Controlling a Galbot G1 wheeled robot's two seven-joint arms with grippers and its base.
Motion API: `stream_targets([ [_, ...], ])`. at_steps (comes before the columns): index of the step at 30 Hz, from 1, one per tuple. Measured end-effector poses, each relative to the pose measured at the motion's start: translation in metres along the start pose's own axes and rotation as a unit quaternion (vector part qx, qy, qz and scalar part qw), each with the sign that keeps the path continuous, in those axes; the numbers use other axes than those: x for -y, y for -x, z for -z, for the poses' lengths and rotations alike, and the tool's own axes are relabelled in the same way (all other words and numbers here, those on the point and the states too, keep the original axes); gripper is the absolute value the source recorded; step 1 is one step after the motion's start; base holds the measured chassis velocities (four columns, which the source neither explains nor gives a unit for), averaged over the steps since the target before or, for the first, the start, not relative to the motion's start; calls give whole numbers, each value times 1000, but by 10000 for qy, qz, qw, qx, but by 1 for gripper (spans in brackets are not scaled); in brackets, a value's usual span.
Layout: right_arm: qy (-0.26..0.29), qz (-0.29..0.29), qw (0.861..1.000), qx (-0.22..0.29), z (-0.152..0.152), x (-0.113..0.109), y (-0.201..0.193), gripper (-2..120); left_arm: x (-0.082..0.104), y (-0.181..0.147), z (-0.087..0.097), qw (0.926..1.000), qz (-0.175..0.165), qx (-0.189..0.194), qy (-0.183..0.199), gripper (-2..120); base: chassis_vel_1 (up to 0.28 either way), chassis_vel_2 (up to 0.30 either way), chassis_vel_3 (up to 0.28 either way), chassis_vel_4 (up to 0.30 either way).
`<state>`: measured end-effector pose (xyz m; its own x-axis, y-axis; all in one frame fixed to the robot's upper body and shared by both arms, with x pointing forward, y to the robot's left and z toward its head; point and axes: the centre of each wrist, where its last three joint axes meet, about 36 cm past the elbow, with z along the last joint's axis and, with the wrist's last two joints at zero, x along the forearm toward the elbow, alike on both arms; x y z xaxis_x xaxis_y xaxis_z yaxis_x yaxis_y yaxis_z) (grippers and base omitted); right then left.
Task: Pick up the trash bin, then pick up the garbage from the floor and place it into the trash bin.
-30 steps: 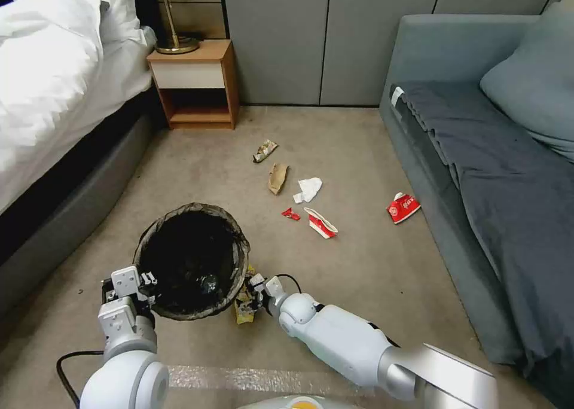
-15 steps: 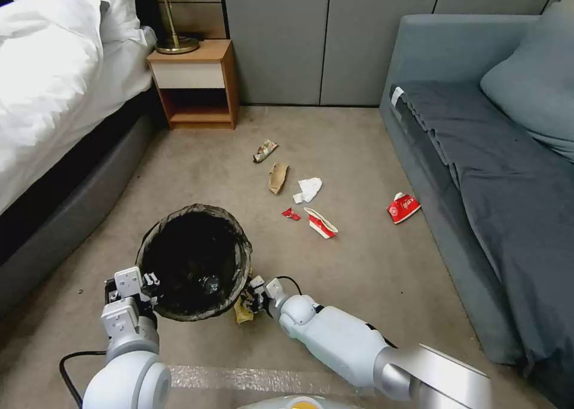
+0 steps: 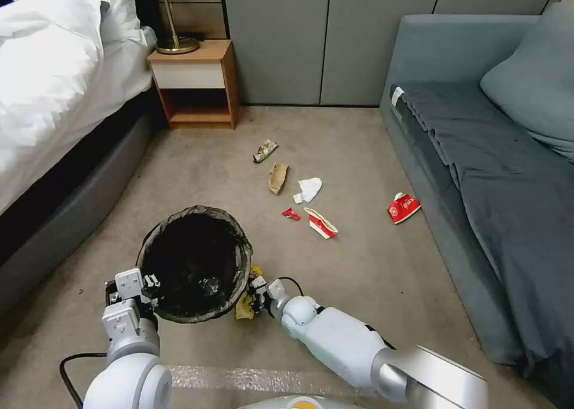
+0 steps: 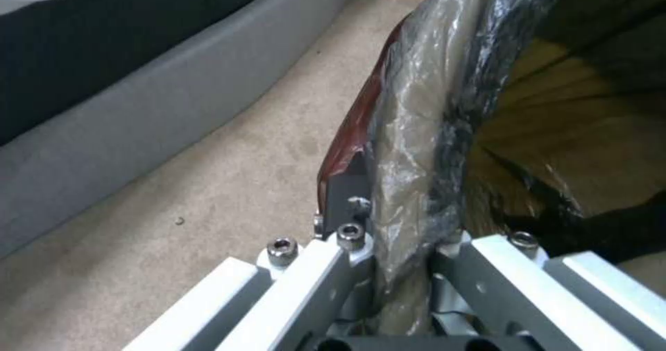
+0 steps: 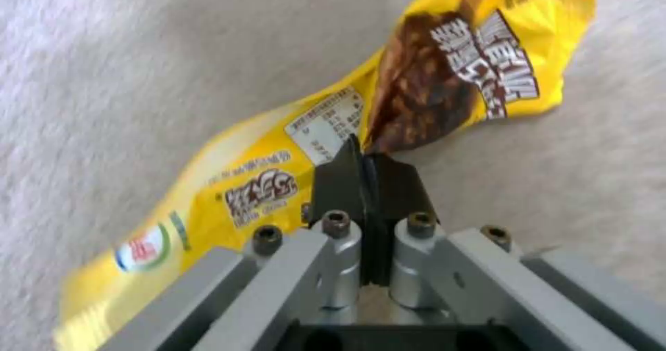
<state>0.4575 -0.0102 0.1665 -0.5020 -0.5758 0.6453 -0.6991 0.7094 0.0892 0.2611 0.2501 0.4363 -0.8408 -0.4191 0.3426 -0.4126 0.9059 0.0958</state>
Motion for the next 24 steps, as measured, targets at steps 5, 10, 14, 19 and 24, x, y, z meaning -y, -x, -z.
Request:
stream_targets([
  [5, 108, -119, 9997, 190, 6, 12, -13, 0, 0, 4, -2, 10000, -36, -25, -6, 0, 0, 0, 0, 0],
  [10, 227, -225, 9990, 324, 4, 21, -26, 0, -1, 7, -1, 10000, -47, -38, -43, 0, 0, 0, 0, 0],
  [14, 497, -471, 9958, 604, 2, 40, -48, 0, -2, 10, -2, 9999, -69, -73, -11, 0, 0, 0, 0, 0],
  [19, 731, -828, 9882, 1058, 3, 65, -70, 0, -4, 10, -3, 9999, -107, -105, 26, 0, 0, 0, 0, 0],
  [24, 889, -1111, 9702, 1961, 28, 88, -104, 0, -1, 9, -3, 9997, -184, -140, 58, 0, 0, 0, 0, 0],
])
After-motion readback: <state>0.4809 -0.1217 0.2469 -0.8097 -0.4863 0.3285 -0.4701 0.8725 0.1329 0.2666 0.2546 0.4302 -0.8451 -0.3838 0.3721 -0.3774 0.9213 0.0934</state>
